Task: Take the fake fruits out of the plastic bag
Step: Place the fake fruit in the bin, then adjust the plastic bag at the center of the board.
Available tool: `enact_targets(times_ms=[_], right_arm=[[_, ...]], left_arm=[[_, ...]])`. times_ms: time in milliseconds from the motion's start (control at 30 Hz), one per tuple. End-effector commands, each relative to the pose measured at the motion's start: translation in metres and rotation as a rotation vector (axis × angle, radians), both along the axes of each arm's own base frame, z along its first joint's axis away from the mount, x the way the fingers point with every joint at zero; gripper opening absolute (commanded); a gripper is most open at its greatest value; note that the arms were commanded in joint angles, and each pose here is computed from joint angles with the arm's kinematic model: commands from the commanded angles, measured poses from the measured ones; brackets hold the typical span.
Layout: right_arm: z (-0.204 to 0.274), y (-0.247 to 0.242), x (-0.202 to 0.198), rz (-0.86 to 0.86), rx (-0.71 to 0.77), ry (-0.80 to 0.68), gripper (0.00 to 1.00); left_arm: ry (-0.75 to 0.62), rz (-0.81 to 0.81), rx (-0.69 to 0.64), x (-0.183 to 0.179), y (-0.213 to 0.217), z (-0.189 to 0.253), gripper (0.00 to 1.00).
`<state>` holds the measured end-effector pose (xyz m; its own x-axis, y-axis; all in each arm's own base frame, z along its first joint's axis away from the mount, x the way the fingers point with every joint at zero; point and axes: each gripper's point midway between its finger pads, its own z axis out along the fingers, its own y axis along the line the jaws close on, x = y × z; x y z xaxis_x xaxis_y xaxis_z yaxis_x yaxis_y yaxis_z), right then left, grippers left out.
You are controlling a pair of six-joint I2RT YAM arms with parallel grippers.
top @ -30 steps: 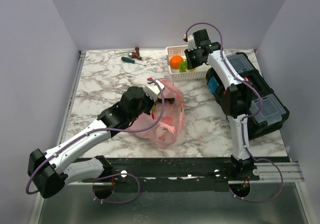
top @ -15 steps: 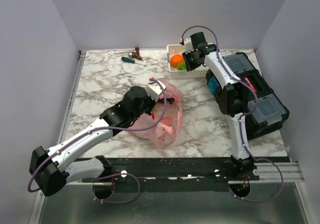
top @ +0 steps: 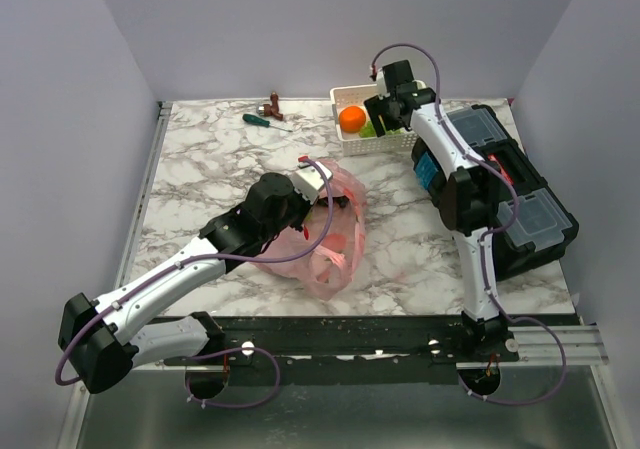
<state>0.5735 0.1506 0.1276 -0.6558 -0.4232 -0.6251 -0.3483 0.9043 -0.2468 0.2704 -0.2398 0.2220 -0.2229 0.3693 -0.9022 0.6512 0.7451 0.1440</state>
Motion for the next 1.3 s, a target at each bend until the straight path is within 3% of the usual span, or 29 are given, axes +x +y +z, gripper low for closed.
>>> enact_targets(times_ms=[0,233,467,767,967,1267], right_arm=[[0.07,-0.011,0.007,-0.118,0.054,-0.173,0.8],[0.104,0.014,-0.034,-0.203,0.358,-0.132,0.79],[0.112,0.055,-0.127,-0.154,0.682,0.015,0.79],[0.08,0.064,-0.255,-0.119,0.625,0.126,0.79],[0.057,0.044,-0.32,-0.188,0.692,0.191,0.76],[0.052,0.054,-0.365,-0.14,0.823,0.225,0.73]], left_arm=[[-0.019,-0.028,-0.054,-0.003,-0.008,0.02,0.0],[-0.027,-0.036,-0.076,-0.007,-0.007,0.026,0.0],[-0.008,-0.091,-0.112,-0.017,-0.014,0.031,0.0],[0.021,-0.15,-0.137,-0.026,-0.023,0.034,0.0],[0.024,-0.155,-0.136,-0.027,-0.024,0.035,0.0],[0.011,-0.138,-0.14,-0.025,-0.021,0.036,0.0]])
